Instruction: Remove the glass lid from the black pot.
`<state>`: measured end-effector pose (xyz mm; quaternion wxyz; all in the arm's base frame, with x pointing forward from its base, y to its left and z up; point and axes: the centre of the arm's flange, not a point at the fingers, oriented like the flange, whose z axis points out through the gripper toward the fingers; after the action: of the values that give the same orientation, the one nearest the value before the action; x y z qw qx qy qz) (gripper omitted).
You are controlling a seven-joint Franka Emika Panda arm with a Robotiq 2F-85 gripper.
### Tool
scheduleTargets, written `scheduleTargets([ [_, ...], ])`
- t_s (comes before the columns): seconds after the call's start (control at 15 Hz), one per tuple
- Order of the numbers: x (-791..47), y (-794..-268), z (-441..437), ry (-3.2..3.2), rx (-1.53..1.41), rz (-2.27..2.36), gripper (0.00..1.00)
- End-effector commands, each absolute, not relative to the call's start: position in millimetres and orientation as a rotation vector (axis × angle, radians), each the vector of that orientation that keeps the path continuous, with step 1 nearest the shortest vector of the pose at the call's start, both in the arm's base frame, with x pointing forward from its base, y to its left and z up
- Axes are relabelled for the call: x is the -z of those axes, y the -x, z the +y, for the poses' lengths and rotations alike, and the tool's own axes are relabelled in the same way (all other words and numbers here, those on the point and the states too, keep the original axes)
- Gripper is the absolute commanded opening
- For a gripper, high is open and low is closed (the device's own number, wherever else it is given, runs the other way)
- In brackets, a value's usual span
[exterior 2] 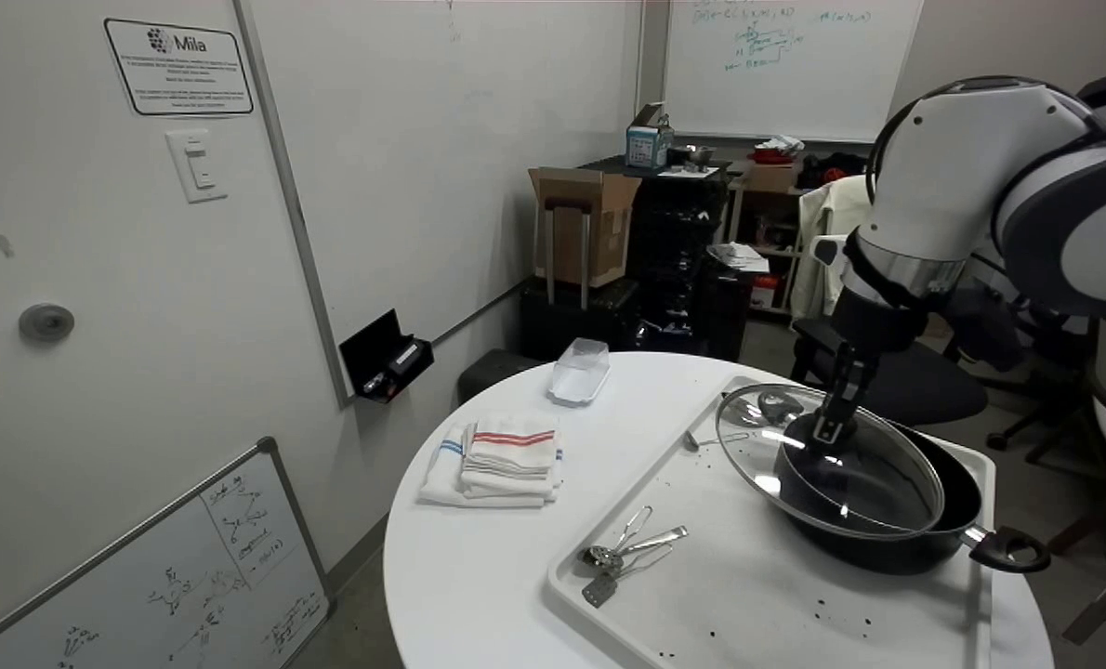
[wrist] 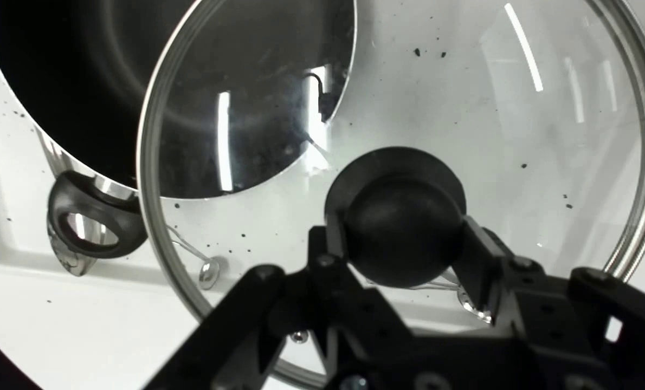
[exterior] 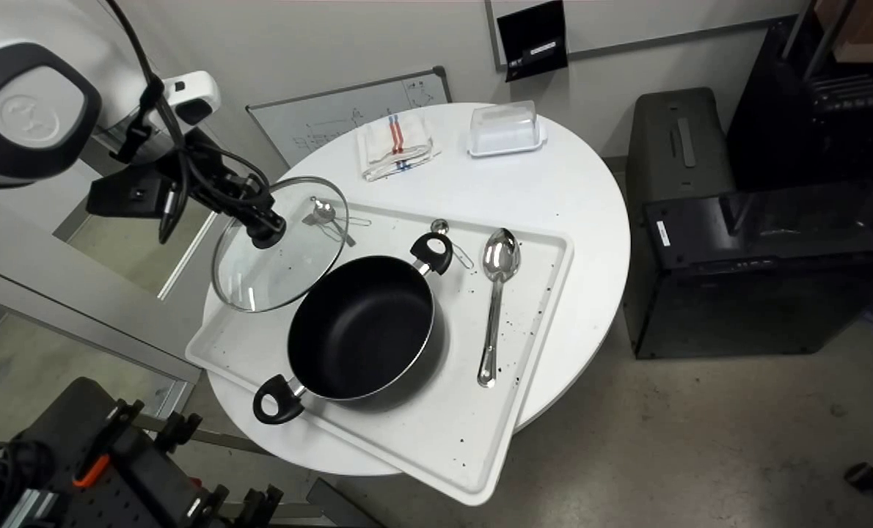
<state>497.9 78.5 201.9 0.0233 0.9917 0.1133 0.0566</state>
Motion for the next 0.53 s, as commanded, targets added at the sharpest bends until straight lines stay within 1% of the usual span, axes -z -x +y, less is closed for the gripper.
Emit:
scheduleTargets([
  [0.0,-205,-510,118,-3.032,-0.178,0.414,0.25],
  [0.47,-167,-512,176,-2.985,-0.156,0.531,0.25],
])
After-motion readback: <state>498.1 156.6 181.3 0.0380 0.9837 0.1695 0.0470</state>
